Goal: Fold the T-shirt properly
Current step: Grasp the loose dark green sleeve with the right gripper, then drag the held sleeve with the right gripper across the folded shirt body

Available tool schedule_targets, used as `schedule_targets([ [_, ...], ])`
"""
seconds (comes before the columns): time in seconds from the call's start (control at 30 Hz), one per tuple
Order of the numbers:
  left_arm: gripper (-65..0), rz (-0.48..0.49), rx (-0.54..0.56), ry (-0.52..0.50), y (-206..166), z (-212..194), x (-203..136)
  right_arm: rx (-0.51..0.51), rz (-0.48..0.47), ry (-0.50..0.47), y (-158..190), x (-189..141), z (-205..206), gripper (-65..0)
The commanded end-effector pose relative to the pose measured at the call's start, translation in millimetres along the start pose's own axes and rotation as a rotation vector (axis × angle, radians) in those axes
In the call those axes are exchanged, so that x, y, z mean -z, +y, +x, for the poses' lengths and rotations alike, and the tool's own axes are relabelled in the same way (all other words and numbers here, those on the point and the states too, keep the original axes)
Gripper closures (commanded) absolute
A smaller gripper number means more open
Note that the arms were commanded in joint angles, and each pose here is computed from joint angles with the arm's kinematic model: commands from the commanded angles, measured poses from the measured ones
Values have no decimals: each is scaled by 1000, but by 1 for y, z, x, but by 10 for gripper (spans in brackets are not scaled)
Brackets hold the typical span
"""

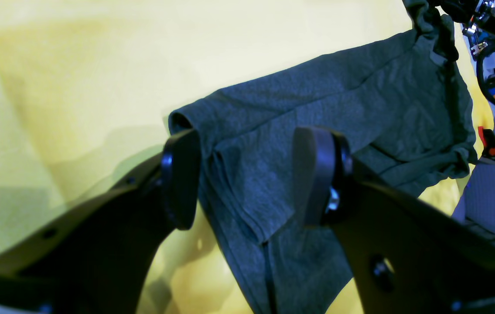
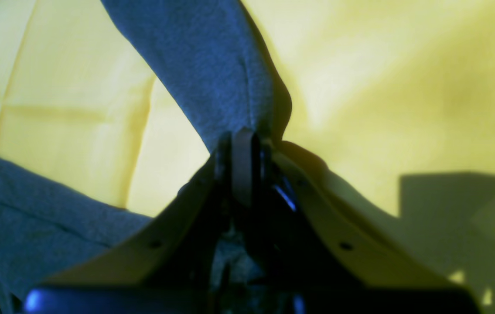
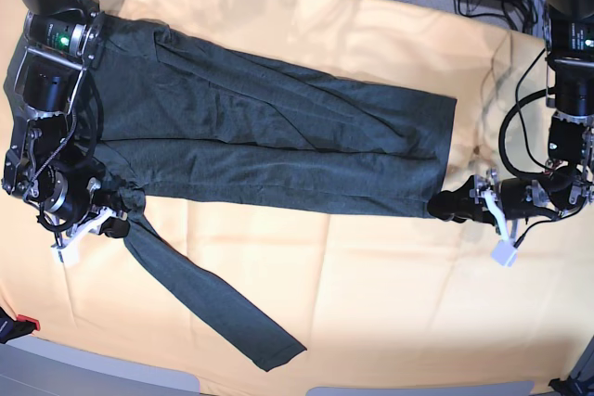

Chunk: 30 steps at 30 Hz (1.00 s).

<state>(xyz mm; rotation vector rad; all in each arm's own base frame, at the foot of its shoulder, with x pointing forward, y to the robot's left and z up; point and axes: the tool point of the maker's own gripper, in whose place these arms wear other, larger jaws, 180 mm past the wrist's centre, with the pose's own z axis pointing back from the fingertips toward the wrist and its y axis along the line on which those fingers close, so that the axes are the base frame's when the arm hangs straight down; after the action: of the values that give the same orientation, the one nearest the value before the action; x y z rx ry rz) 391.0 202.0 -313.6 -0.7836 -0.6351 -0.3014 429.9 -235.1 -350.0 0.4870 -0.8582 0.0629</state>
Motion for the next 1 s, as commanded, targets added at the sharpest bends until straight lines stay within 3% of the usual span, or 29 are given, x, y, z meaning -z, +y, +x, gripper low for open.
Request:
schedule_targets([
  [0.0, -346, -8, 35, -62, -5, 24, -10, -44, 3, -82, 2, -10, 35, 0],
  [0.2, -346, -8, 35, -62, -5, 24, -10, -93, 63, -103, 26, -25, 43, 0],
  [0.53, -346, -7, 36, -62, -5, 24, -10, -326, 94, -121, 73, -82, 20, 0],
  [0.8, -347, -8, 35, -63, -5, 24, -10, -502, 120, 12, 108, -119, -24, 0],
  [0.97, -347, -9, 35, -64, -5, 25, -10, -548, 108, 123, 110, -131, -52, 0],
])
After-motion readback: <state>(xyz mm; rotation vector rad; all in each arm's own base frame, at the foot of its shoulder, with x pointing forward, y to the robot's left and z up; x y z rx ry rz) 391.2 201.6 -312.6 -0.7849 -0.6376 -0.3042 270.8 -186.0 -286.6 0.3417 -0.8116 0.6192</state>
